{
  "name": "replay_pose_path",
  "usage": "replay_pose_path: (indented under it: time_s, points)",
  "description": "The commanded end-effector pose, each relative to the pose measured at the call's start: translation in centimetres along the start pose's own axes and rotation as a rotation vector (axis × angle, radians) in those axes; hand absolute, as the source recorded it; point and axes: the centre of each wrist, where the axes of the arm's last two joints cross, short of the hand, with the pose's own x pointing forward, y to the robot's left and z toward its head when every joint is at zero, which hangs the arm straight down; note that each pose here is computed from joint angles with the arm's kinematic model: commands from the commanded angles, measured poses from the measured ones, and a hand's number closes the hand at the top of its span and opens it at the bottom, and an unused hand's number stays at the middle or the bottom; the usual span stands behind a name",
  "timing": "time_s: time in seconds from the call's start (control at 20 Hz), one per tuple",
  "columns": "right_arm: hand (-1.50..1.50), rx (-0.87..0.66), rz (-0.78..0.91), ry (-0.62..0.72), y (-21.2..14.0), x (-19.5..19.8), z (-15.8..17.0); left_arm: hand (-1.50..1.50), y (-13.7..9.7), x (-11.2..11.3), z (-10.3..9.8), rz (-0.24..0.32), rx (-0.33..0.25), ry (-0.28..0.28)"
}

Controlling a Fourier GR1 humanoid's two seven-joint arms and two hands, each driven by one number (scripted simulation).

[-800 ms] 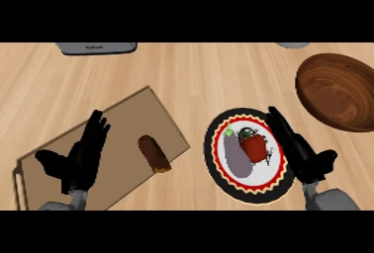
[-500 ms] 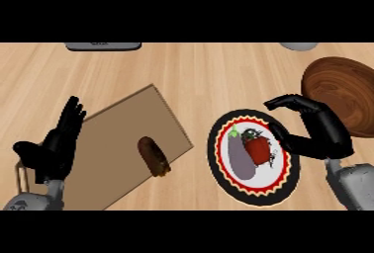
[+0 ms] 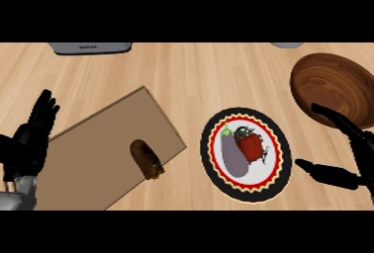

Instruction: Pick the bell pepper from the plate and place it in the bowl

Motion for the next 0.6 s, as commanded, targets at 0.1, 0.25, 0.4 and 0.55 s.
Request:
replay_pose_path:
  time_s: [0.1,0.25,0.4,0.55]
  points:
    - [-1.5,-0.036,0.091,0.044,-0.3,4.4,6.0,0.0,-0.2,1.4,-0.7,-0.005,-0.017,-0.012]
    - [-1.5,-0.041,0.125,0.079,-2.5,5.3,6.4,0.0,-0.2,-0.7,-0.5,-0.009,-0.017,-0.029]
    - [-1.5,-0.042,0.142,0.099,-4.8,8.1,3.3,0.0,-0.7,2.3,-1.8,-0.002,-0.043,-0.028]
    - [-1.5,-0.016,0.154,0.086,-4.0,9.6,1.3,0.0,0.1,3.0,-3.2,-0.007,-0.042,-0.047]
